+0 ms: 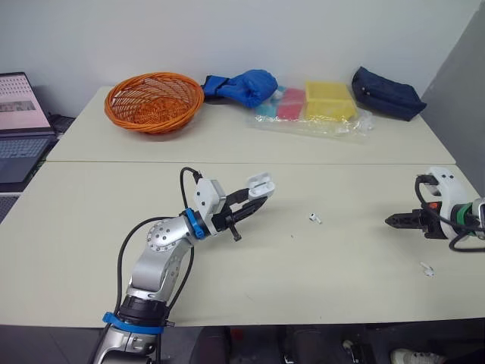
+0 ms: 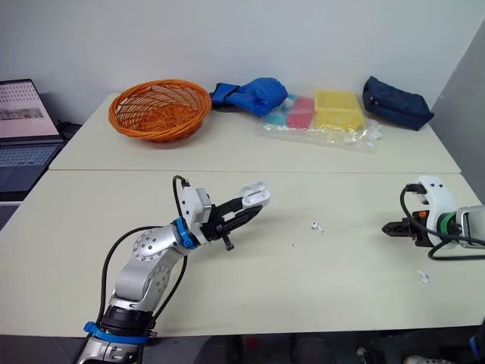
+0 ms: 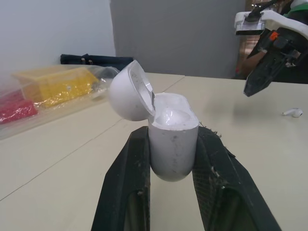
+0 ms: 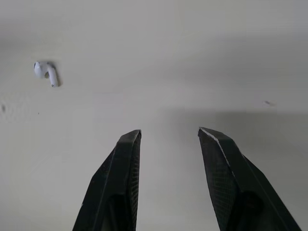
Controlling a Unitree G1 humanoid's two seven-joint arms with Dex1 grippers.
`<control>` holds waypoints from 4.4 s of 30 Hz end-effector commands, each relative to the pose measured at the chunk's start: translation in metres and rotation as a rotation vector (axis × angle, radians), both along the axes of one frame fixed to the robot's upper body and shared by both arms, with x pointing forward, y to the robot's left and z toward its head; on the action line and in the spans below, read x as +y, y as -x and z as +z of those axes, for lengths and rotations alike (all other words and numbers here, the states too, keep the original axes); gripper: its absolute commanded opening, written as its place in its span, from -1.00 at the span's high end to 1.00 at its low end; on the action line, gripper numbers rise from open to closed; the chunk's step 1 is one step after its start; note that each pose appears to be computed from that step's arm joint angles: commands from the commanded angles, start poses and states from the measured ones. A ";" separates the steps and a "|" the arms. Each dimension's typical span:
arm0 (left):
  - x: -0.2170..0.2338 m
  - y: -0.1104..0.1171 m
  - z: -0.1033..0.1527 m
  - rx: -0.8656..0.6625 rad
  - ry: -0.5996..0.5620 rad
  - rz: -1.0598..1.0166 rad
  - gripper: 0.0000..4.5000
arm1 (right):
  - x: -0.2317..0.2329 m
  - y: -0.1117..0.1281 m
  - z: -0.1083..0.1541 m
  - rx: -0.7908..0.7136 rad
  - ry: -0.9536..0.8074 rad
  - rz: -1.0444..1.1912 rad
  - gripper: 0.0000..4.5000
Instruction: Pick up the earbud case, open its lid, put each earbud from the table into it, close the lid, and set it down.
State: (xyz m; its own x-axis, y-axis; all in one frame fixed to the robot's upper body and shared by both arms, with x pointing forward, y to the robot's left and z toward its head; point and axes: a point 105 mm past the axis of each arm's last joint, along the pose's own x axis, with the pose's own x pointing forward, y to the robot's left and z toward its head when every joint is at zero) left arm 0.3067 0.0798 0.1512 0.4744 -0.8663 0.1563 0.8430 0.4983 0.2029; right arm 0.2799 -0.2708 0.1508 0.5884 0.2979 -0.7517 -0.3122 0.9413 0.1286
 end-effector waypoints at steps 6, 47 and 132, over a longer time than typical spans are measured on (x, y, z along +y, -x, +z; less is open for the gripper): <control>0.000 0.007 0.009 -0.043 0.020 -0.007 0.64 | -0.015 0.019 0.002 -0.189 0.398 0.769 0.15; 0.002 0.015 0.010 -0.030 0.015 0.014 0.64 | -0.039 0.040 -0.043 -0.191 0.688 1.500 0.15; 0.000 0.015 0.009 -0.031 0.020 0.016 0.64 | -0.034 0.001 -0.020 -0.277 0.694 1.346 0.15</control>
